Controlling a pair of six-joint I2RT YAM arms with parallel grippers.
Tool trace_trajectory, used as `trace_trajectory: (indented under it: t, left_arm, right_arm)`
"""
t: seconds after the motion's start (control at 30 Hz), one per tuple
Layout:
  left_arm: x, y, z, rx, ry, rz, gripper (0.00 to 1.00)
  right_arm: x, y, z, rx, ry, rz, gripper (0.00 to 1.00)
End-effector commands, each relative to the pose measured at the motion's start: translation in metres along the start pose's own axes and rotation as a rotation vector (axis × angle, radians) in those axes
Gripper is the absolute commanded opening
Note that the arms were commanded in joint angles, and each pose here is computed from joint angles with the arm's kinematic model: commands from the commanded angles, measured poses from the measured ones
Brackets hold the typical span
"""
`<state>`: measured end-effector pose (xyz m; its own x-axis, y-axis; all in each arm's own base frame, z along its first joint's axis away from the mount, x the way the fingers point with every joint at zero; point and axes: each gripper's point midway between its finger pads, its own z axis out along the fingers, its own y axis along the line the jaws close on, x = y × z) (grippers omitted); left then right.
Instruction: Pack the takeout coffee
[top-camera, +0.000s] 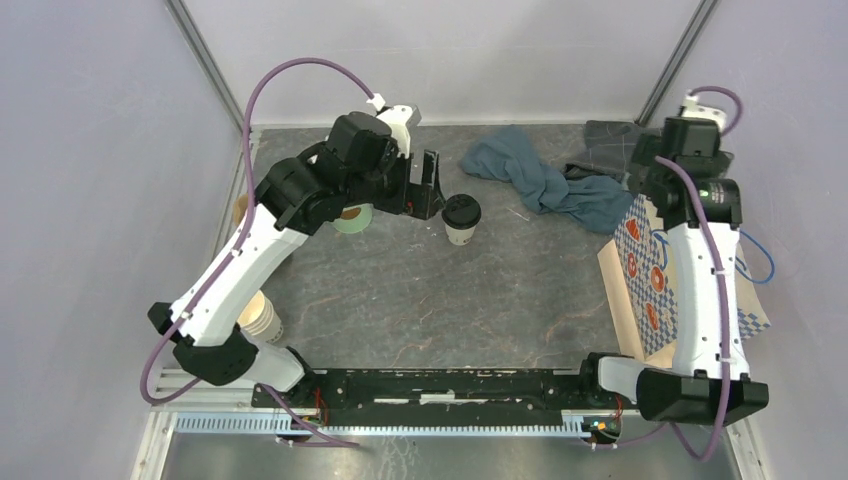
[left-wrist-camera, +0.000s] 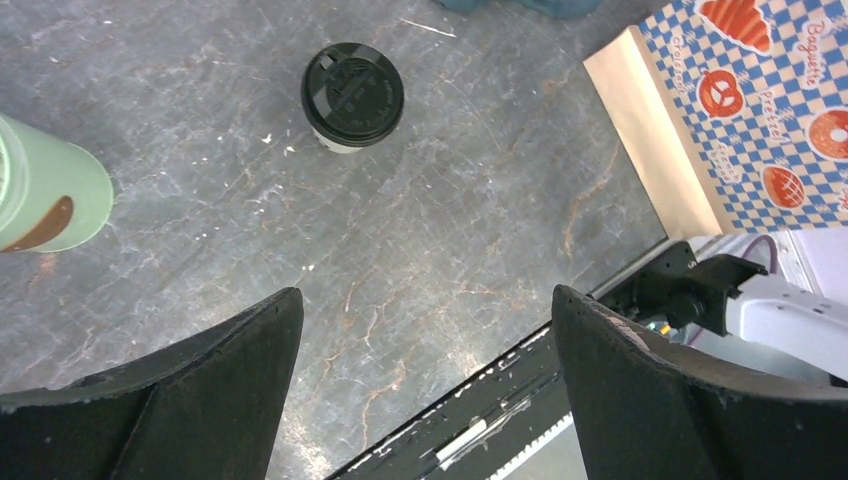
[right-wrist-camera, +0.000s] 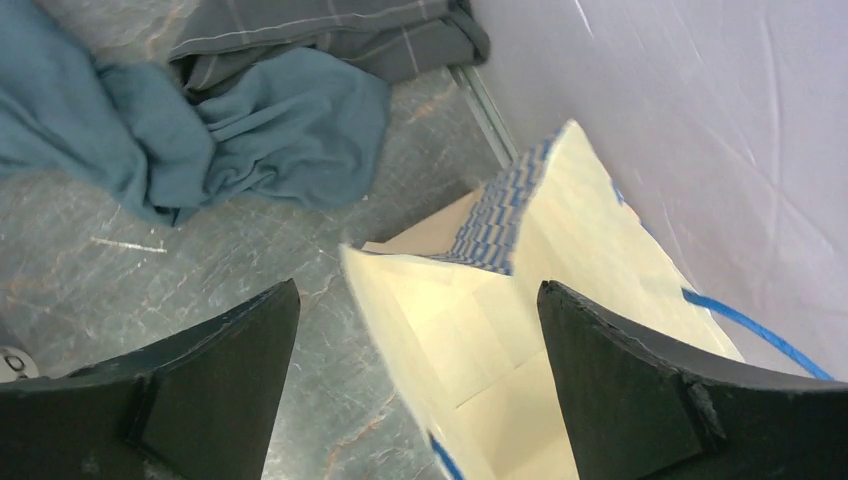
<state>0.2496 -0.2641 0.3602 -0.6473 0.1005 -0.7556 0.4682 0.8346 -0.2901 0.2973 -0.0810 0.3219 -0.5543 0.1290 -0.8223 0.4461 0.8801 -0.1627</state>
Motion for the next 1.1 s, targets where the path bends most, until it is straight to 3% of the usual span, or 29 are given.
trace_trajectory:
  t: [0.0,0.2,0.57,0.8,0.97,1.07]
  left_arm:
    - [-0.003,-0.013,-0.007,0.106,-0.045,0.04,1.0]
    - [0.003,-0.003,-0.013,0.083,-0.061,0.059,1.0]
    - [-0.002,0.018,-0.016,-0.01,-0.086,0.026,1.0]
    - [-0.013,0.092,-0.025,-0.297,-0.148,-0.07,1.0]
    - [-0.033,0.154,-0.057,-0.506,-0.255,-0.203,1.0]
    - [-0.029,0.178,-0.068,-0.634,-0.259,-0.267,1.0]
  right_arm:
    - [-0.004,-0.012,-0.003,-0.017,0.014,0.252,0.95]
    - [0.0,-0.04,0.005,0.123,0.058,0.386,0.96]
    - [0.017,-0.029,0.028,0.077,0.092,0.442,0.95]
    - [-0.011,-0.021,0.018,-0.047,-0.018,0.316,0.98]
    - [-0.03,0.004,-0.013,-0.177,-0.098,0.182,0.98]
    - [-0.05,0.03,-0.045,-0.286,-0.21,0.05,0.98]
